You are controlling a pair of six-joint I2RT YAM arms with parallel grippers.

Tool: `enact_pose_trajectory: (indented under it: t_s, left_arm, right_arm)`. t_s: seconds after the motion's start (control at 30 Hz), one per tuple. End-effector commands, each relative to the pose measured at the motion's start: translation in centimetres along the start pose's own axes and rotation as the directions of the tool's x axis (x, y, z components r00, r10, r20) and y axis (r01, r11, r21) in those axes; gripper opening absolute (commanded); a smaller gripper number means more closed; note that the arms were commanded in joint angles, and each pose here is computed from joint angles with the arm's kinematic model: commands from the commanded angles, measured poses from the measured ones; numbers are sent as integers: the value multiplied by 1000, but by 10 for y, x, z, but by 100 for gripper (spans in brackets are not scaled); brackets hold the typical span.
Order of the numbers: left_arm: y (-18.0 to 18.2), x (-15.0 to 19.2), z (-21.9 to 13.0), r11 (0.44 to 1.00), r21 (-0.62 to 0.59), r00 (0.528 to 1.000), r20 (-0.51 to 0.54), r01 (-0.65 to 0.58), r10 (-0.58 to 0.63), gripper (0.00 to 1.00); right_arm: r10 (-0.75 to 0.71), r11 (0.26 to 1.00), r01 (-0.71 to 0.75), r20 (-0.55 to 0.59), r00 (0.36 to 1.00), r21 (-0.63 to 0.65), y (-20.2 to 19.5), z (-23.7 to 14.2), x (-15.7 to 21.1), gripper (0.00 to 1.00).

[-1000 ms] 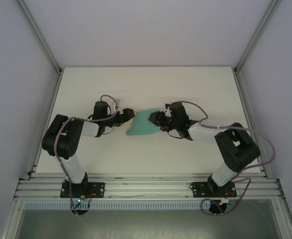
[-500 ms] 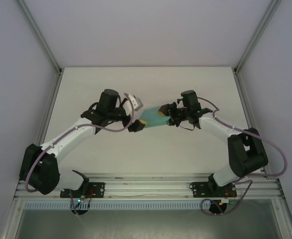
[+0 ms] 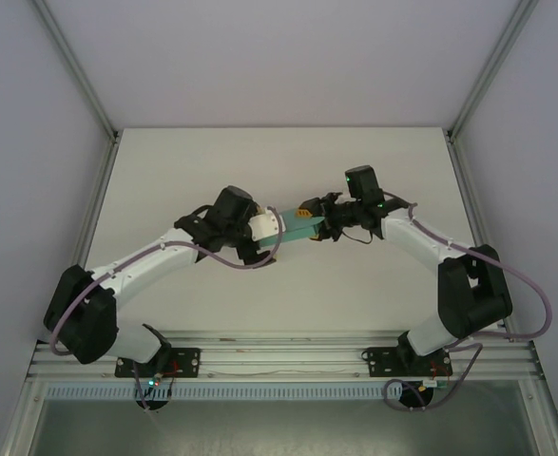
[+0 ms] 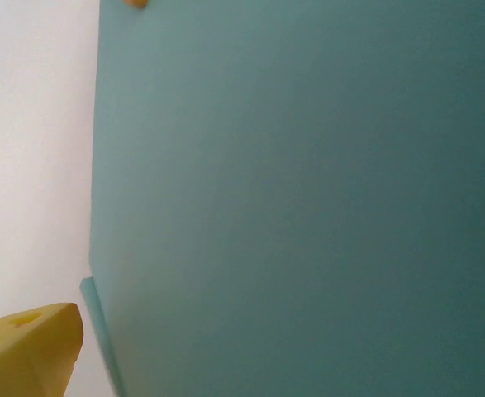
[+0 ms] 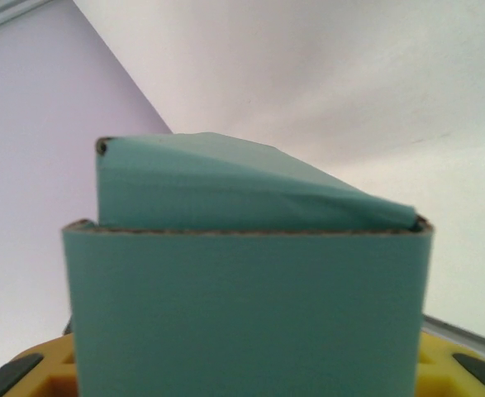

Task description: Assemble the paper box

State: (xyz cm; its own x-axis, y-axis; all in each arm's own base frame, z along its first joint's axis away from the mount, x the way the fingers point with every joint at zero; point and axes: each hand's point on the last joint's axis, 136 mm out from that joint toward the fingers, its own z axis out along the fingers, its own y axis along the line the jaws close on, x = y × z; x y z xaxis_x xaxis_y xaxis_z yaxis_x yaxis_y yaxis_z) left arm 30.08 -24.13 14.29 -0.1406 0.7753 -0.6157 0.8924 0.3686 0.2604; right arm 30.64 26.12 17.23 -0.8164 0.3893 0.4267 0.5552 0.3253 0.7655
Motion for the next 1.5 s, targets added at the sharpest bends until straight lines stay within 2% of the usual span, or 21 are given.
enact_pose_trajectory:
  t_s: [0.0,0.07,0.3,0.4,0.47,0.57,0.6,0.63,0.7,0.77,0.83,0.9,0.97,1.03,1.1,1.2,1.23,1.27,1.3,1.4,1.47]
  left_arm:
    - [17,-11,0,994,-107,999,-16,-38,36,96]
    - [17,-15,-1,990,-133,998,-16,-54,53,92]
    - [24,-29,-8,978,-190,995,43,-82,92,57]
    - [27,-30,-9,977,-198,995,33,-84,92,49]
    - [27,-30,-10,977,-197,995,32,-87,95,46]
    - [17,-30,-10,983,-147,993,38,-106,113,44]
    - [13,-30,-11,985,-126,992,40,-117,123,44]
    - [11,-29,-11,985,-117,991,41,-123,128,43]
    - [8,-26,-11,988,-100,992,32,-116,120,43]
    - [3,-19,-9,989,-74,992,9,-125,126,43]
    - [-5,-13,-4,991,-22,991,-10,-133,132,43]
    - [-14,-5,2,991,49,990,-55,-124,127,43]
    - [-21,8,7,988,112,984,-134,-105,120,43]
    - [-23,18,13,985,150,974,-194,-88,117,43]
    - [-25,25,18,978,196,966,-232,-67,113,43]
    - [-30,24,23,964,265,963,-248,-34,103,44]
    - [-32,24,25,957,287,962,-252,-30,106,44]
    - [-33,25,26,951,308,959,-262,-27,111,45]
    - [-33,26,28,948,316,954,-276,-23,115,45]
    - [-32,34,33,942,336,934,-337,0,120,47]
    - [-34,37,36,934,358,926,-357,13,124,48]
  right_arm:
    - [52,997,-55,-48,997,-49,10,-2,8,36]
    - [55,997,-58,-49,997,-53,10,-2,9,37]
    - [58,996,-61,-49,997,-62,11,-5,11,41]
    - [53,997,-56,-50,997,-60,10,-7,14,45]
    - [58,997,-60,-48,997,-55,8,-7,15,56]
    - [51,997,-52,-18,999,-56,7,-10,12,65]
    - [45,997,-45,-6,999,-58,7,-10,10,79]
    - [42,998,-41,14,999,-57,7,-13,7,100]
    - [24,999,-22,95,995,-26,0,-22,-5,100]
    - [-26,1000,24,235,972,12,-5,-44,-28,99]
    - [-93,995,71,380,920,70,-10,-70,-52,100]
    - [-181,980,109,527,830,165,-13,-101,-72,100]
    - [-332,940,198,619,712,277,-5,-129,-82,100]
    - [-517,856,341,642,565,390,15,-153,-83,100]
    - [-665,742,444,638,388,503,30,-175,-80,100]
    - [-743,629,501,651,159,595,39,-200,-74,100]
    - [-761,584,541,641,104,605,43,-200,-69,100]
    - [-799,500,618,599,59,606,47,-192,-57,100]
    - [-836,424,681,548,40,597,47,-183,-46,100]
    - [-908,279,833,413,67,477,43,-152,-12,99]
    - [-947,200,890,314,68,411,32,-133,1,92]
